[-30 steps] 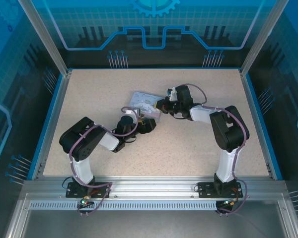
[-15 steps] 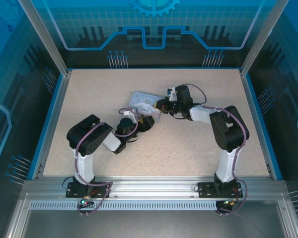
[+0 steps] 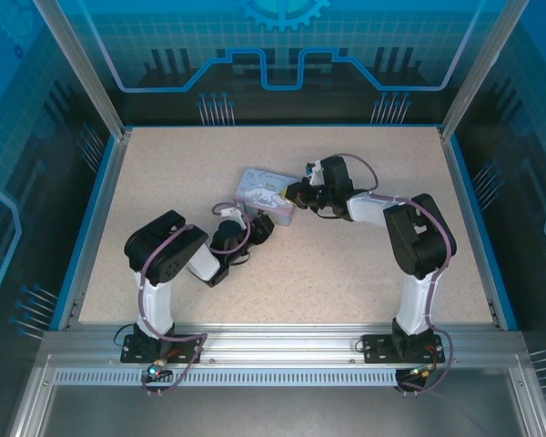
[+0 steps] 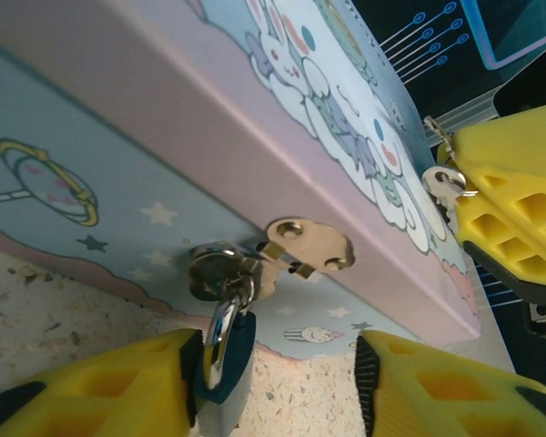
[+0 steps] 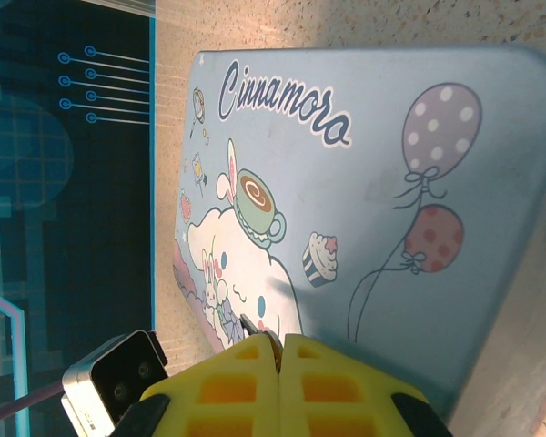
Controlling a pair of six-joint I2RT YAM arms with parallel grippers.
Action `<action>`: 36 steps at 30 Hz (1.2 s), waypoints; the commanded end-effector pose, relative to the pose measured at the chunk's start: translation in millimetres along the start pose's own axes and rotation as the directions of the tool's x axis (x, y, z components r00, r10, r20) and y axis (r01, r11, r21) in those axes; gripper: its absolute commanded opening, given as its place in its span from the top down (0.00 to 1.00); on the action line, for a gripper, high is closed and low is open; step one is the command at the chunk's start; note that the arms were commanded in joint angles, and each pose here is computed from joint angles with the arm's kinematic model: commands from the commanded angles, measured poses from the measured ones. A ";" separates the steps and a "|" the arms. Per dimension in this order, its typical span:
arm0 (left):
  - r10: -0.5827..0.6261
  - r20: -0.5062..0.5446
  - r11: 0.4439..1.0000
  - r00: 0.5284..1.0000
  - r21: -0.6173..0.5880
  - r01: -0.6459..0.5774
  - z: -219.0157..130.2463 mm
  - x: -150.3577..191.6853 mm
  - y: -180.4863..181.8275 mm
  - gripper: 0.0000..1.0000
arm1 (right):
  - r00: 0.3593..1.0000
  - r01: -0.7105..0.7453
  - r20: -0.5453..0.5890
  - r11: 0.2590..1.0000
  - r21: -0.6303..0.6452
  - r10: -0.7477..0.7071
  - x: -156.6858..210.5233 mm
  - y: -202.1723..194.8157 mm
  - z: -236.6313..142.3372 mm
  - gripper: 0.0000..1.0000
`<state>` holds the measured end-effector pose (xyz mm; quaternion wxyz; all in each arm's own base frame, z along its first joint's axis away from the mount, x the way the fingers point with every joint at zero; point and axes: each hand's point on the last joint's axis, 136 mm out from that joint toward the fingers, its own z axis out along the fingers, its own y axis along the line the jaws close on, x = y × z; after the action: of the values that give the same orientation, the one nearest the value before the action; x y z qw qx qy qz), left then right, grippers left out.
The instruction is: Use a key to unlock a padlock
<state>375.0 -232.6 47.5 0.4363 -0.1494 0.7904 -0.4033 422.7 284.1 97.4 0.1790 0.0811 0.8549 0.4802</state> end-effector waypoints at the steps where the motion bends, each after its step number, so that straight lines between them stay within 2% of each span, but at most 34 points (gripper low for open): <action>1: -0.005 -0.018 0.999 1.000 -0.048 0.005 -2.1 8.3 13.9 0.55 | 0.994 -0.060 -0.081 0.992 0.112 0.069 29.4 -37.2 13.6 1.00; 10: -0.003 -0.034 0.997 0.999 -0.082 0.000 -1.4 10.3 19.2 0.67 | 0.994 -0.062 -0.083 0.992 0.113 0.071 29.0 -37.6 14.0 1.00; 25: 0.010 -0.052 0.996 0.999 -0.091 -0.015 2.4 9.0 15.8 0.81 | 0.993 -0.069 -0.087 0.991 0.119 0.080 31.4 -42.4 15.9 1.00; 31: 0.014 -0.067 0.998 0.998 -0.063 -0.019 3.0 7.1 7.8 1.00 | 0.993 -0.062 -0.091 0.993 0.102 0.071 28.8 -36.3 16.3 1.00; 36: -0.017 -0.084 0.998 0.996 -0.062 0.012 -3.0 4.9 2.0 1.00 | 0.997 -0.041 -0.063 0.998 0.047 0.044 12.8 -11.8 4.6 1.00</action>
<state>374.3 -228.1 38.8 0.4142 -0.1572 0.8130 -0.3779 424.0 286.0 98.8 0.1752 0.0792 0.8543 0.4829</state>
